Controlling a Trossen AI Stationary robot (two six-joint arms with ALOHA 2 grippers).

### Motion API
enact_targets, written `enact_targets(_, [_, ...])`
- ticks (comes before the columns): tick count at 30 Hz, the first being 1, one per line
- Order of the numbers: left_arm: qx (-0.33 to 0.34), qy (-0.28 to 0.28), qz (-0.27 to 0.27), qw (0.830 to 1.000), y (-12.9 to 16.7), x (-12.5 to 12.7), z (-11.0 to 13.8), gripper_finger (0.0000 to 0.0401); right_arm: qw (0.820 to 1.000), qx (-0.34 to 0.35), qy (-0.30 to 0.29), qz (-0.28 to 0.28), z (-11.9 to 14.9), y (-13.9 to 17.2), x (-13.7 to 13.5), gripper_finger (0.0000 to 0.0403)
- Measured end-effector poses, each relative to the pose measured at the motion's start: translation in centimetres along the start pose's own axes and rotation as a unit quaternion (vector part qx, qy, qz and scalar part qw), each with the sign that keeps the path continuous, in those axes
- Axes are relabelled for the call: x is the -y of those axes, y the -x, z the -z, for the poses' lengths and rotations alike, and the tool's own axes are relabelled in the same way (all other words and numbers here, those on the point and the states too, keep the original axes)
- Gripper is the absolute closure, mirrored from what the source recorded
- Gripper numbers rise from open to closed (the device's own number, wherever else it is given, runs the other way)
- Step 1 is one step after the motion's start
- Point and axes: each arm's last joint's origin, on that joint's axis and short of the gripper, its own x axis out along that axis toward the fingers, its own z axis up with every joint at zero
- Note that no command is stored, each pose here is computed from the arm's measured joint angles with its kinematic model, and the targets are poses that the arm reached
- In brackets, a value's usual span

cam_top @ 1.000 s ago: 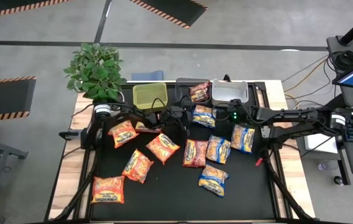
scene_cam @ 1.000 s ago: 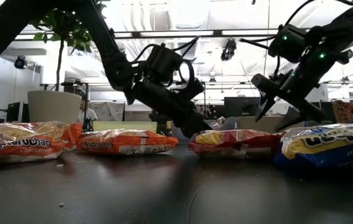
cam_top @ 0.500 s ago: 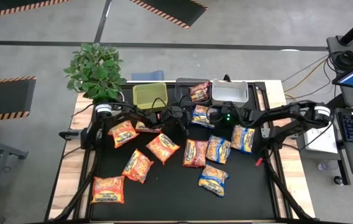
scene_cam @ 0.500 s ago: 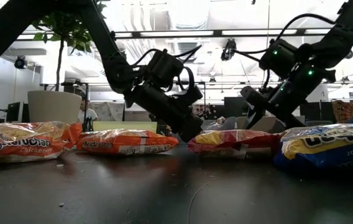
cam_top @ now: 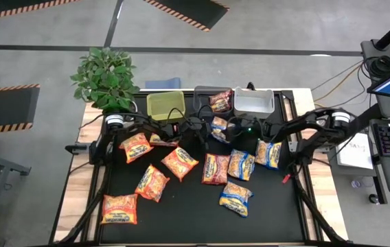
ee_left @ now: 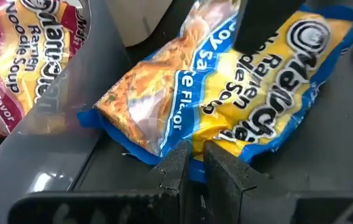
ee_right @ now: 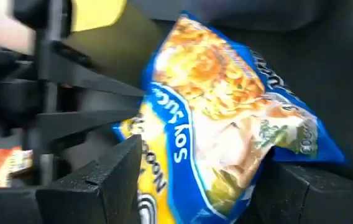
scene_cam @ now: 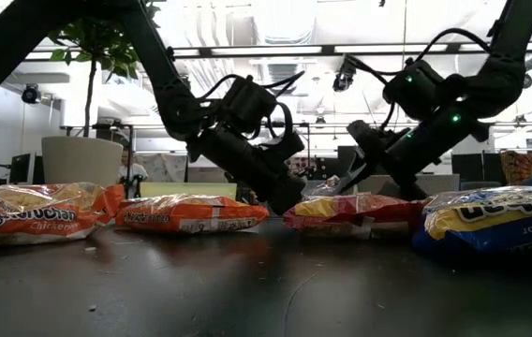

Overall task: Sort Maruchan noodles
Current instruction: Put the blue noodle pack into the white bin

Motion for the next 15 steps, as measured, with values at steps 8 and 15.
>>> enact_targets(8, [-0.006, 0.002, 0.002, 1.0, 0.0, 0.03, 0.11, 0.0364, 1.0, 0.015, 0.001, -0.019, 0.02, -0.48, -0.17, 0.0212])
enact_targets(15, [-0.008, 0.008, 0.001, 1.0, 0.01, 0.03, 0.16, 0.0364, 1.0, 0.019, 0.005, -0.022, -0.06, -0.51, -0.24, 0.0339])
